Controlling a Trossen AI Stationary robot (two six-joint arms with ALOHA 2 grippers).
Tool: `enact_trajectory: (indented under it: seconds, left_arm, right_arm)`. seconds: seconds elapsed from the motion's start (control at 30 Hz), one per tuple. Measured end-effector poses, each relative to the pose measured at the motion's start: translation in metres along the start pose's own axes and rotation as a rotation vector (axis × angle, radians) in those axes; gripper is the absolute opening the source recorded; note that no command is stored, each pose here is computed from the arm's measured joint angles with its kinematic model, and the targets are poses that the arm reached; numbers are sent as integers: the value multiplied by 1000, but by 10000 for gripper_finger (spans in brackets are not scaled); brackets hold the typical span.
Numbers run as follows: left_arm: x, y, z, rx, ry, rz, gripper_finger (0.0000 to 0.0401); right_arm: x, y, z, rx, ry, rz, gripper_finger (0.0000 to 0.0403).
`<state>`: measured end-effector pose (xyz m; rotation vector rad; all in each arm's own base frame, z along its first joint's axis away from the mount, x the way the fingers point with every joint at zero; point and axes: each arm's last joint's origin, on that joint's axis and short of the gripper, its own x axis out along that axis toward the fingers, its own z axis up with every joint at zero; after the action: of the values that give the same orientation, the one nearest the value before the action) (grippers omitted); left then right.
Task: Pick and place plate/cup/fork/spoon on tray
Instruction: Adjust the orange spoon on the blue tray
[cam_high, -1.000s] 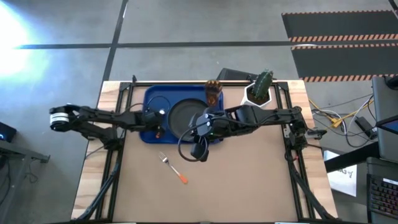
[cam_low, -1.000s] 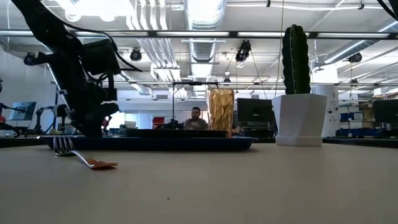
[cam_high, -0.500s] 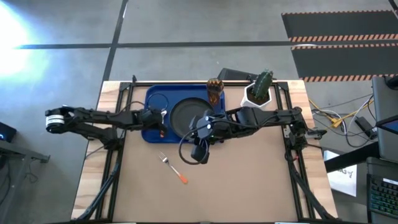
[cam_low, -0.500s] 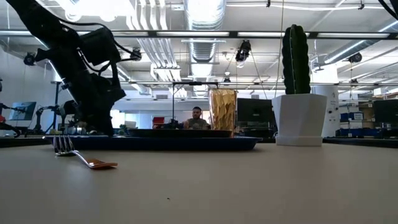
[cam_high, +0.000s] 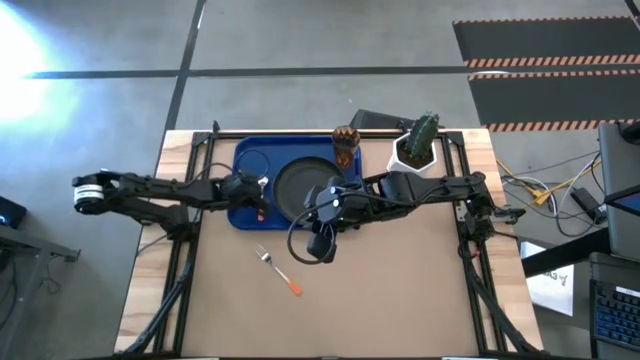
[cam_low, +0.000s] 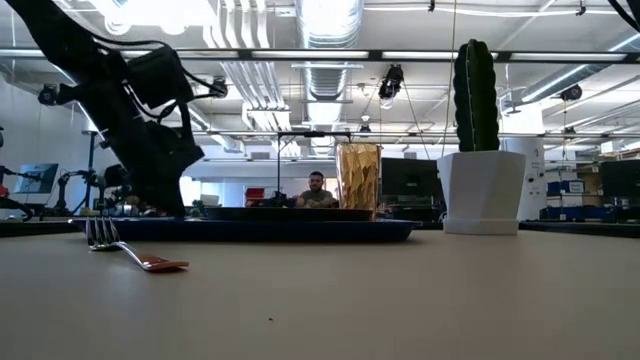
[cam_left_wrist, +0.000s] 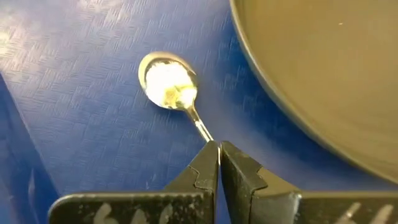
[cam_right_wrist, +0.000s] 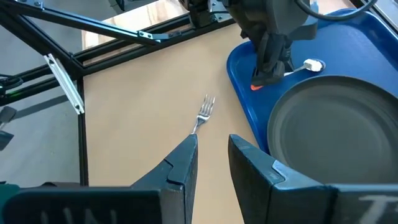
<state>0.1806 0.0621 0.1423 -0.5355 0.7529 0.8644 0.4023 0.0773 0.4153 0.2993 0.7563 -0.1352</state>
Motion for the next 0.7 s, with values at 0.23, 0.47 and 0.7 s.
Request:
enact_trajectory:
  seconds: [0.23, 0.47, 0.7]
  left_arm:
    - [10, -9, 6, -7, -52, -66, 0]
    - [20, -7, -1, 19, 12, -14, 0]
    - [16, -1, -6, 43, 74, 38, 0]
  right_arm:
    - [0, 0, 0, 3, 0, 0, 79]
    - [0, 2, -1, -1, 1, 4, 79]
    - [0, 3, -2, -3, 3, 6, 79]
